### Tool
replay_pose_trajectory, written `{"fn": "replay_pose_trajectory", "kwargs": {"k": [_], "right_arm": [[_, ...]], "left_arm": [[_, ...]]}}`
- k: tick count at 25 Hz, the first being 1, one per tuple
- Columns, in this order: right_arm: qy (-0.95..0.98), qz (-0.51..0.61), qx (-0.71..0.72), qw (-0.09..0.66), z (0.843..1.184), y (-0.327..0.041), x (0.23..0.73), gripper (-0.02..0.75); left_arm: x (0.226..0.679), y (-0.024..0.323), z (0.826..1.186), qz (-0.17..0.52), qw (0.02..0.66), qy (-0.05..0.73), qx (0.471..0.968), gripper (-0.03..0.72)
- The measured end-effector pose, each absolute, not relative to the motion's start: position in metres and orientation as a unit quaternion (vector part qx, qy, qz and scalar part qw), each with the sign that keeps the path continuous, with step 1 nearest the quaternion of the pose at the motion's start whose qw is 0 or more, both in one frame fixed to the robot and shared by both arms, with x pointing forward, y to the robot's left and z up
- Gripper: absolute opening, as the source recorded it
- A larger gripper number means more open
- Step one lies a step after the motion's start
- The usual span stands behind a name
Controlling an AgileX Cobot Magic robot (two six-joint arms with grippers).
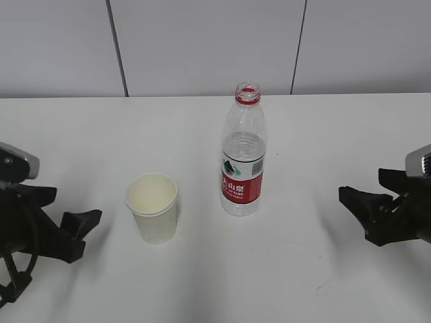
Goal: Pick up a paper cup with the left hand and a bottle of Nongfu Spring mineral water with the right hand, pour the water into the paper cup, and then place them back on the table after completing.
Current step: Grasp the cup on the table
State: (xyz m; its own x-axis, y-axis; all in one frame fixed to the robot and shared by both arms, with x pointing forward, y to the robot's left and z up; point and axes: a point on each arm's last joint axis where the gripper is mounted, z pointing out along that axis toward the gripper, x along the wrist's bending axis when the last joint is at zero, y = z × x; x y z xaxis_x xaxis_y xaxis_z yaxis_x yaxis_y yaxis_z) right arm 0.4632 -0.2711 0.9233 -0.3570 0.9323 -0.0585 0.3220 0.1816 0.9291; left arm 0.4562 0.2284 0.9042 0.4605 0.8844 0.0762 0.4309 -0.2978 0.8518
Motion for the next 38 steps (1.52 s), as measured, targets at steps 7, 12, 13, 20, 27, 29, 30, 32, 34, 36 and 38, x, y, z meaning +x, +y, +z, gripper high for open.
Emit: {"fn": "replay_pose_trajectory", "kwargs": {"k": [7,12,13,20,27,29,30,32,34,36,38], "right_arm": [[0.685,0.471,0.434,0.347,0.917,-0.268,0.468,0.587],[0.684,0.475,0.432,0.347,0.916,-0.268,0.469,0.587],[0.685,0.474,0.430,0.348,0.916,-0.268,0.469,0.587],[0.688,0.472,0.425,0.351,0.916,-0.268,0.469,0.587],[0.689,0.472,0.423,0.351,0.916,-0.267,0.469,0.587],[0.691,0.472,0.420,0.350,0.916,-0.267,0.469,0.587],[0.692,0.472,0.420,0.349,0.916,-0.267,0.468,0.587],[0.693,0.473,0.418,0.349,0.916,-0.266,0.468,0.587],[0.694,0.473,0.417,0.348,0.916,-0.266,0.468,0.587],[0.694,0.473,0.416,0.348,0.916,-0.266,0.468,0.587],[0.694,0.474,0.416,0.348,0.916,-0.266,0.468,0.587]], "left_arm": [[0.457,0.213,0.887,0.255,0.440,0.358,0.783,0.552],[0.457,0.204,0.878,0.227,0.480,0.339,0.776,0.589],[0.458,0.203,0.877,0.220,0.493,0.344,0.769,0.608],[0.456,0.198,0.861,0.185,0.514,0.353,0.760,0.644],[0.456,0.198,0.853,0.171,0.507,0.355,0.767,0.644],[0.458,0.197,0.854,0.174,0.510,0.352,0.765,0.644],[0.461,0.195,0.855,0.176,0.514,0.348,0.764,0.644],[0.468,0.193,0.858,0.182,0.522,0.341,0.761,0.644],[0.474,0.191,0.860,0.184,0.530,0.336,0.756,0.644],[0.477,0.188,0.860,0.179,0.535,0.328,0.757,0.643],[0.479,0.187,0.858,0.174,0.538,0.328,0.757,0.641]]}}
